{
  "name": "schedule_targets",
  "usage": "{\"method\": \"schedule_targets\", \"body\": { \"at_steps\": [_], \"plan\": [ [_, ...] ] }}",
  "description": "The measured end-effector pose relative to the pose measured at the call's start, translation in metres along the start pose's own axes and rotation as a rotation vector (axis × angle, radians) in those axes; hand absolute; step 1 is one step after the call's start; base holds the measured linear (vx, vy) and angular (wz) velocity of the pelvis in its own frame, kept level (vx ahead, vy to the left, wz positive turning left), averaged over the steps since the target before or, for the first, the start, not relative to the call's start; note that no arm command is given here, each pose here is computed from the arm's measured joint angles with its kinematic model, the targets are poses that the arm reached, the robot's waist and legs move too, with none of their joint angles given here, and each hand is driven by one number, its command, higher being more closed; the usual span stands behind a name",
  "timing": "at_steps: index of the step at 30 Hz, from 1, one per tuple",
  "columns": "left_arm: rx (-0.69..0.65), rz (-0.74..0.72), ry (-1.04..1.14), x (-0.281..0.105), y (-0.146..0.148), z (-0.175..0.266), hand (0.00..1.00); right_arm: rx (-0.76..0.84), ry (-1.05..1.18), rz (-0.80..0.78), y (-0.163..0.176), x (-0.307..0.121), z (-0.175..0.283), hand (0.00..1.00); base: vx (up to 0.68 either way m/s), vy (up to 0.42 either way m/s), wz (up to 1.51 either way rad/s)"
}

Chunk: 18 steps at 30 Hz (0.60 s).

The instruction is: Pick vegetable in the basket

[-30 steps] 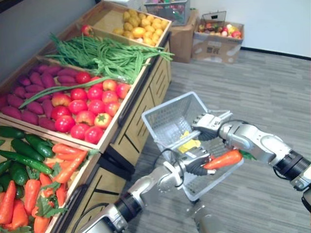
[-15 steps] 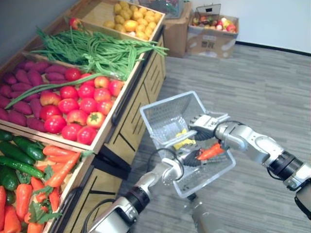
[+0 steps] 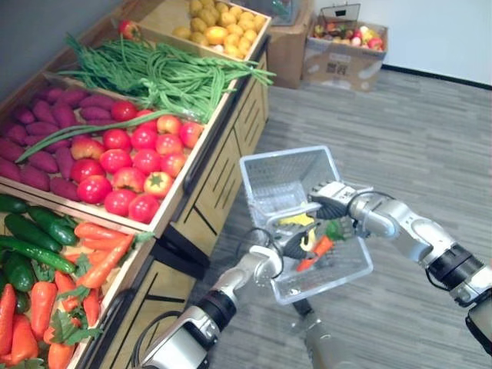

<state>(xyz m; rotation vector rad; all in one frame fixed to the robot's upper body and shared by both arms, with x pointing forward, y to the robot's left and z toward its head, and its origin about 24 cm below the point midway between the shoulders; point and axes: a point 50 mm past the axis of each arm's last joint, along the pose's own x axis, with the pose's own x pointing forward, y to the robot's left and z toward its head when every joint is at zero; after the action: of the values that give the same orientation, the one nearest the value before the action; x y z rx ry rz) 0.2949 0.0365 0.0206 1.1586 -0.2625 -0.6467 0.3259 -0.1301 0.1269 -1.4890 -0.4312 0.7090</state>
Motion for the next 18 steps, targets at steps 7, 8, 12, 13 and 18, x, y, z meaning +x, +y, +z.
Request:
{"method": "schedule_targets", "body": {
  "at_steps": [7, 8, 12, 13, 18],
  "plan": [
    [0.002, -0.006, -0.017, 0.001, 0.001, 0.004, 0.00, 0.041, 0.032, -0.003, 0.008, -0.007, -0.005, 1.00, -0.01, 0.031, 0.07],
    [0.004, -0.007, -0.022, 0.002, 0.001, 0.005, 0.00, 0.046, 0.037, -0.005, 0.009, -0.008, -0.006, 1.00, -0.01, 0.023, 0.13],
    [0.021, 0.002, -0.071, 0.003, 0.006, 0.015, 0.00, 0.066, 0.056, -0.008, 0.013, -0.012, -0.009, 1.00, -0.01, 0.025, 0.06],
    [0.025, 0.009, -0.095, 0.004, 0.008, 0.020, 0.00, 0.073, 0.064, -0.005, 0.015, -0.014, -0.010, 1.00, 0.00, 0.026, 0.08],
    [0.041, 0.039, -0.172, 0.002, 0.021, 0.035, 0.00, 0.095, 0.116, -0.025, 0.016, -0.021, -0.018, 1.00, -0.01, 0.024, 0.10]
  ]
}}
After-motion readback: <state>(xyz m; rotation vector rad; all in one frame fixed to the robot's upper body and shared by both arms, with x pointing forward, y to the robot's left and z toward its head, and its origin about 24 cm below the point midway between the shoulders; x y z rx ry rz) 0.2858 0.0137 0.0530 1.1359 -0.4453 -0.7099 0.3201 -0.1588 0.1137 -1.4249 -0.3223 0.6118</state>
